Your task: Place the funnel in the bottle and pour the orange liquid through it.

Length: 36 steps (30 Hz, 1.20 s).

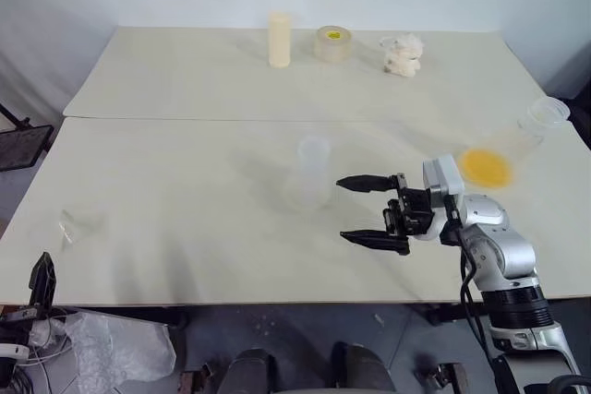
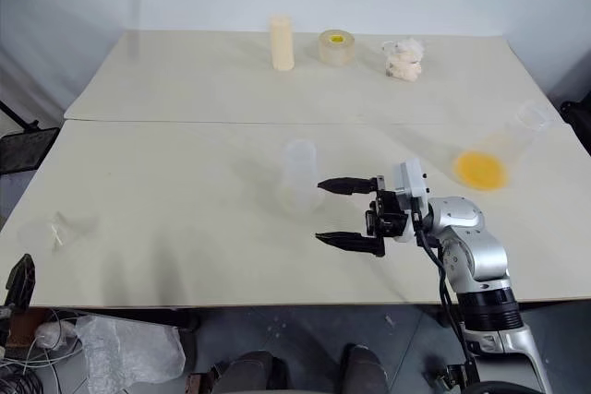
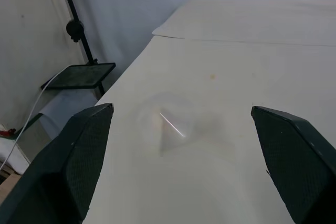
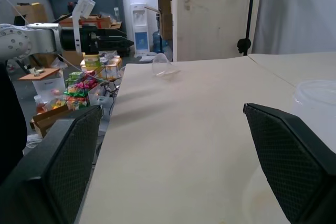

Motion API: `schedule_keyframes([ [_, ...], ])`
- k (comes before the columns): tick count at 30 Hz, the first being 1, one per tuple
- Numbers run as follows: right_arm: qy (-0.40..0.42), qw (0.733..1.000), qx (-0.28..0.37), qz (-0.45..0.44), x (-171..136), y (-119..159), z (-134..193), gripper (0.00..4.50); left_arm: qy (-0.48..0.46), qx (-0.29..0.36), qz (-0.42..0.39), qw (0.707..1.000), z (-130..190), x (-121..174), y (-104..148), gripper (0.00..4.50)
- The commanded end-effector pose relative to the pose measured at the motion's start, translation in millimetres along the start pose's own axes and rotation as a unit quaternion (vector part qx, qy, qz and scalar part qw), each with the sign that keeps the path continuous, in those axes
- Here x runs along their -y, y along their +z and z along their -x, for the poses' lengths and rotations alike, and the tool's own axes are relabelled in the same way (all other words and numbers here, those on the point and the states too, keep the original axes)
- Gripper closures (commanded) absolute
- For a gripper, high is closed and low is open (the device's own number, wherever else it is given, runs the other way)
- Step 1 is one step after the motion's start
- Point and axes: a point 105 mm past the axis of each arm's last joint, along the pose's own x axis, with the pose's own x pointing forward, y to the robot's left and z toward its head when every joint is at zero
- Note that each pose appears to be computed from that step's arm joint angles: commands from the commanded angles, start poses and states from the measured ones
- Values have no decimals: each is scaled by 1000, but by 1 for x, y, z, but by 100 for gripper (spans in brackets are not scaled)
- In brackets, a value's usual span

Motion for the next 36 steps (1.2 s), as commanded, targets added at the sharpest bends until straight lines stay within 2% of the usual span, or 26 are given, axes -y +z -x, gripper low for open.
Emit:
schedule_keyframes([
  [1, 7, 1000, 9, 17, -2, 6, -2, 0, 25, 9, -15, 1000, -2, -3, 7, 3],
  [7, 0, 1000, 6, 15, -4, 3, -2, 0, 82, -12, -37, 996, -13, -25, 4, 3],
  [10, -2, 1000, 6, 15, -4, 3, -1, 0, 102, -45, -51, 992, -20, -40, -9, 3],
  [24, -17, 1000, -5, 24, -1, 4, -2, 0, 42, -68, -83, 993, -76, -37, -13, 3],
  [31, -32, 999, -10, 28, -1, 5, 0, 0, 27, -89, -106, 990, -79, -45, -11, 3],
  [36, -42, 999, -11, 30, -1, 6, 3, 0, 10, -65, -120, 991, -77, -41, 2, 3],
])
